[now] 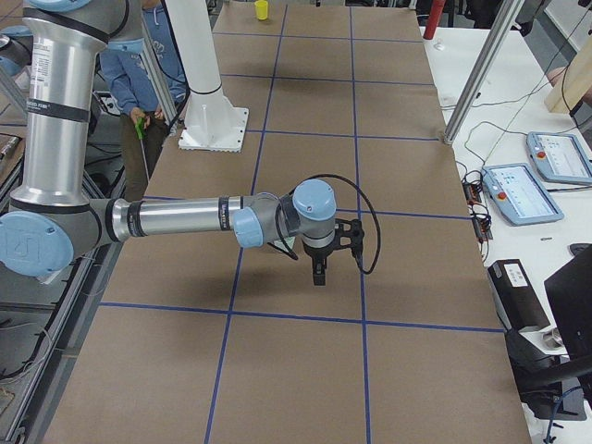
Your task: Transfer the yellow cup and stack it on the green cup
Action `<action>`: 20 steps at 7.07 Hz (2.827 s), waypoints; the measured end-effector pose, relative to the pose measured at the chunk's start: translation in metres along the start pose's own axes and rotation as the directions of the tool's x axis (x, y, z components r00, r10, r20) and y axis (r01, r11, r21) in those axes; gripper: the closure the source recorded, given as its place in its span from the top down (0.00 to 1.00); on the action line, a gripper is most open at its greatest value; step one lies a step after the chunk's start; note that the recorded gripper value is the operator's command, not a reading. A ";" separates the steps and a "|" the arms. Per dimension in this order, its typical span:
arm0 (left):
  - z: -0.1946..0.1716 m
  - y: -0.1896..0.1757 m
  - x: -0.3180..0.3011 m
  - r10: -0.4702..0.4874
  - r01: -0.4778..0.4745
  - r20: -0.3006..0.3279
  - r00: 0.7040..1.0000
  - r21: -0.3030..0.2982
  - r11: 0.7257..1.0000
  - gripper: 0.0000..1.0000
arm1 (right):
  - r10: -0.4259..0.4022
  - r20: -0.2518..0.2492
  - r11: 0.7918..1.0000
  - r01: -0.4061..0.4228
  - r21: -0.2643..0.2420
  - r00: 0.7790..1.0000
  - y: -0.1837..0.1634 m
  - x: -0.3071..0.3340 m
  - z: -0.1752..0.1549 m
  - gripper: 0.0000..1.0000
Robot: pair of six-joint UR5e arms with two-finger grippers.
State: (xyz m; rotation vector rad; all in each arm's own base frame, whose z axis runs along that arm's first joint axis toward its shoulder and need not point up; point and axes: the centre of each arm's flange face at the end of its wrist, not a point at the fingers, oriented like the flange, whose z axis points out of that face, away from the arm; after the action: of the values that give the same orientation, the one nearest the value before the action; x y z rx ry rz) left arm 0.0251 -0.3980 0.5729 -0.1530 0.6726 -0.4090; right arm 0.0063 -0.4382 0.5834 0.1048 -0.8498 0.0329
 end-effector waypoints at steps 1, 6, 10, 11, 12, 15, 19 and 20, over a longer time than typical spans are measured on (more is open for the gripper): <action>0.009 0.002 0.006 -0.091 0.091 0.038 0.995 0.017 0.996 1.00 | -0.006 0.005 1.000 0.006 -0.008 1.000 0.000 -0.003 0.003 1.00; 0.091 0.048 0.006 -0.611 0.512 0.243 0.753 0.367 0.777 0.99 | -0.034 0.034 0.998 0.035 -0.042 0.999 0.001 -0.020 0.016 1.00; 0.144 0.115 -0.072 -0.897 0.612 0.232 0.376 0.665 0.429 0.99 | -0.056 0.054 0.997 0.058 -0.046 0.997 -0.001 -0.030 0.019 1.00; 0.158 0.132 -0.076 -0.930 0.594 0.207 0.305 0.722 0.355 0.99 | -0.061 0.055 0.997 0.064 -0.050 0.997 -0.001 -0.032 0.021 1.00; 0.178 0.148 -0.079 -0.954 0.570 0.168 0.249 0.771 0.284 0.99 | -0.064 0.055 0.996 0.067 -0.055 0.996 0.000 -0.034 0.023 1.00; 0.246 0.182 -0.109 -0.980 0.451 0.066 0.189 0.880 0.146 0.99 | -0.058 0.050 0.995 0.062 -0.075 0.997 0.004 -0.028 0.032 1.00; 0.286 0.210 -0.133 -0.982 0.392 0.103 0.160 0.906 0.159 0.99 | -0.054 0.050 0.995 0.057 -0.079 0.997 0.005 -0.027 0.034 1.00; 0.289 0.216 -0.136 -0.983 0.385 0.117 0.140 0.908 0.163 0.99 | -0.054 0.051 0.995 0.058 -0.078 0.997 0.004 -0.027 0.034 1.00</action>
State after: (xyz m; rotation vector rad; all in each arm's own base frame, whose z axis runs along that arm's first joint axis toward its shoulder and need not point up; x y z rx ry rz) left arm 0.1808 -0.1433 0.8173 0.1146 -0.5986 -1.6044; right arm -0.0372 -0.4373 0.5855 0.0553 -0.8952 -0.0564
